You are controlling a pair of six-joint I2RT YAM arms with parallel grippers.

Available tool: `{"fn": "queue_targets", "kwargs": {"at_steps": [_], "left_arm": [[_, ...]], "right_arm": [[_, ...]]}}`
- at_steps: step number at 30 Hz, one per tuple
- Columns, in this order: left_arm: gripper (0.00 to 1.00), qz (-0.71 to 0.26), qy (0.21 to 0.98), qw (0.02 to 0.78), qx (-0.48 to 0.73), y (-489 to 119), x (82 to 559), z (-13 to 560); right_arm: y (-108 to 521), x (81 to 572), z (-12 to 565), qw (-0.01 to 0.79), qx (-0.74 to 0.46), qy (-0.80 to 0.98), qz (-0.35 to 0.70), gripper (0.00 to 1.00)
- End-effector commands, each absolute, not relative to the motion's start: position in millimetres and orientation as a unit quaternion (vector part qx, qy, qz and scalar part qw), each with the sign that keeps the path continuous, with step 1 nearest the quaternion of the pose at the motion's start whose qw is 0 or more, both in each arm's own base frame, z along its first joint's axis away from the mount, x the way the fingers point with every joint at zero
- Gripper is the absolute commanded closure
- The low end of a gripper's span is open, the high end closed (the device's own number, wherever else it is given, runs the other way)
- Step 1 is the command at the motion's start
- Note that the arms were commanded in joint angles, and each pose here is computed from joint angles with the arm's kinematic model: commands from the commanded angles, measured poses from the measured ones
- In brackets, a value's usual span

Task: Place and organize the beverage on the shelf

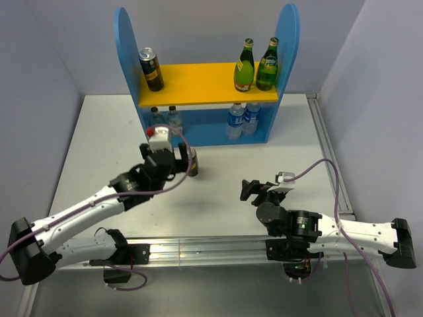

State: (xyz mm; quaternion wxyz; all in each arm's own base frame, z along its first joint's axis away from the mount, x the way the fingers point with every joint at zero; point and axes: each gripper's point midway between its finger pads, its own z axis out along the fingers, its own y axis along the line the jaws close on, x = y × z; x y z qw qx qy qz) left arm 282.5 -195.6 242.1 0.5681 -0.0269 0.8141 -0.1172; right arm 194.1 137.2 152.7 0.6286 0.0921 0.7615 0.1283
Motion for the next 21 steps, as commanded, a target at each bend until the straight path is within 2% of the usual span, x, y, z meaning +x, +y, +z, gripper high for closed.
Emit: {"fn": "queue_targets", "kwargs": {"at_steps": [1, 8, 14, 21], "left_arm": [[0.01, -0.149, 0.808, 0.567, -0.059, -205.3, 269.7, 208.8], [0.01, -0.178, 0.816, 0.549, -0.02, -228.4, 260.8, 145.2], [0.01, -0.188, 0.81, 0.555, 0.0, -258.6, 277.9, 135.3], [0.01, -0.146, 0.816, 0.559, 0.009, -276.7, 313.5, 112.4]], "right_arm": [[136.1, 195.3, 163.6, 0.636, 0.114, 0.751, 0.138, 0.0], [134.7, 194.8, 163.2, 0.636, 0.117, 0.749, 0.144, 0.0], [137.1, 195.3, 163.1, 0.635, 0.113, 0.751, 0.139, 0.0], [136.5, 195.3, 163.3, 0.636, 0.114, 0.75, 0.142, 0.0]]}}
